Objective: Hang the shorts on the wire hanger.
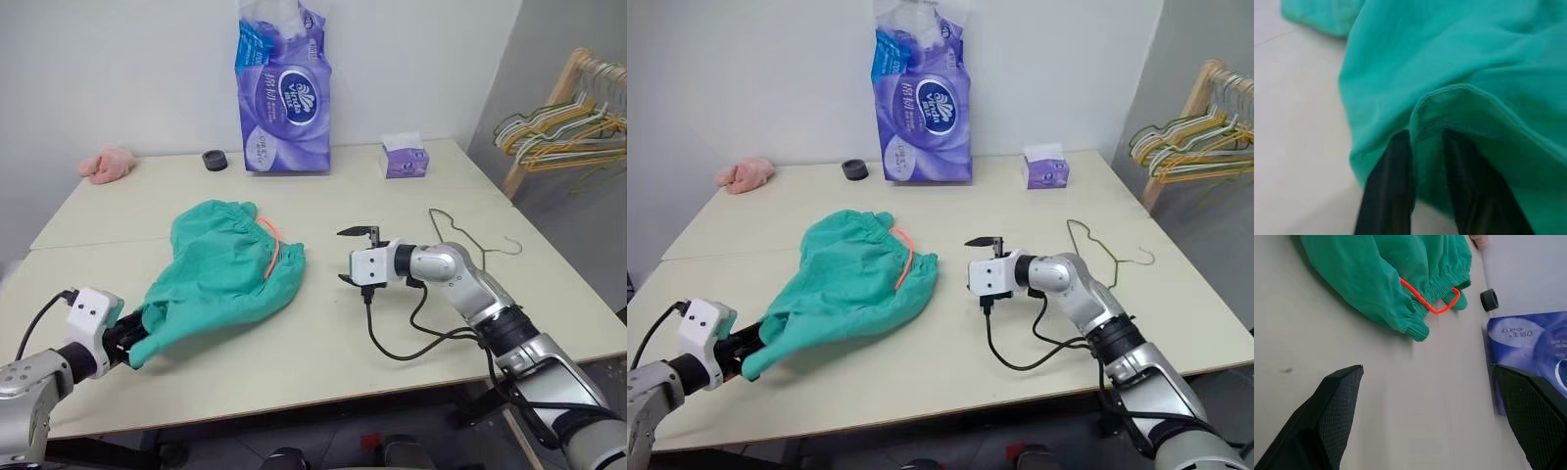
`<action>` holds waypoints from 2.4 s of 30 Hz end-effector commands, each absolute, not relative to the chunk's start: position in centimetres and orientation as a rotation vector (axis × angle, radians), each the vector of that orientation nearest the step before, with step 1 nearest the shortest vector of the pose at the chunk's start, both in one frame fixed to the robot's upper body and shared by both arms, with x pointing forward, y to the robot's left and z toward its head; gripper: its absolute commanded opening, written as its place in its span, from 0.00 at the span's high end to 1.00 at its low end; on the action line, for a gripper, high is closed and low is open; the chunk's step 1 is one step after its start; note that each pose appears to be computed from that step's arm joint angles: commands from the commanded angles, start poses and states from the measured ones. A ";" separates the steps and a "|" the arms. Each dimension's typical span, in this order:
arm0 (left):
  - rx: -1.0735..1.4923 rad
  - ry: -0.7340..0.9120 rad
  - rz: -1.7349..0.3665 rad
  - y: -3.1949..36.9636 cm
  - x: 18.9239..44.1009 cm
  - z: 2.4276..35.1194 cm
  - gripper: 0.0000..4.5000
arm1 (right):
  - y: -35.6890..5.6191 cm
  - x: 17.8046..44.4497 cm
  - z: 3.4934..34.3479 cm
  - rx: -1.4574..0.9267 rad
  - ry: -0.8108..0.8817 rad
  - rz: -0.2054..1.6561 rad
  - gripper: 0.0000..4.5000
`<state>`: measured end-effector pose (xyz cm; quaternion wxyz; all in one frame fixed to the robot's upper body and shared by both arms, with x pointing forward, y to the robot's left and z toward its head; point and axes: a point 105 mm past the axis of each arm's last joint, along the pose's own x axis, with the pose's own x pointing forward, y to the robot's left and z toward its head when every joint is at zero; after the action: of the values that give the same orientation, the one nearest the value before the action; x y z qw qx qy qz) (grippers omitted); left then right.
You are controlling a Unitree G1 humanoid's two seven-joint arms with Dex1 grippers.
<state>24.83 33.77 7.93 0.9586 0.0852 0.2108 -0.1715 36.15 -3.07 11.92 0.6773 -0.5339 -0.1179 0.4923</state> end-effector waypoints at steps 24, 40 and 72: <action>1.034 0.424 -0.828 24.5 25.4 20.8 0.00 | -2.0 36.1 12.2 -1.053 -0.242 1.183 0.00; 1.069 0.839 -0.706 34.1 22.2 15.6 0.00 | -2.6 35.0 10.7 -0.994 -0.115 1.248 0.00; 0.160 0.255 -0.520 30.1 28.5 17.3 0.00 | -1.8 39.0 11.2 -1.502 -0.490 0.955 0.00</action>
<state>28.52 29.64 15.53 0.9471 0.0861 0.1592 -0.2650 39.28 -2.77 10.45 0.6242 -0.6391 -0.1708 0.4156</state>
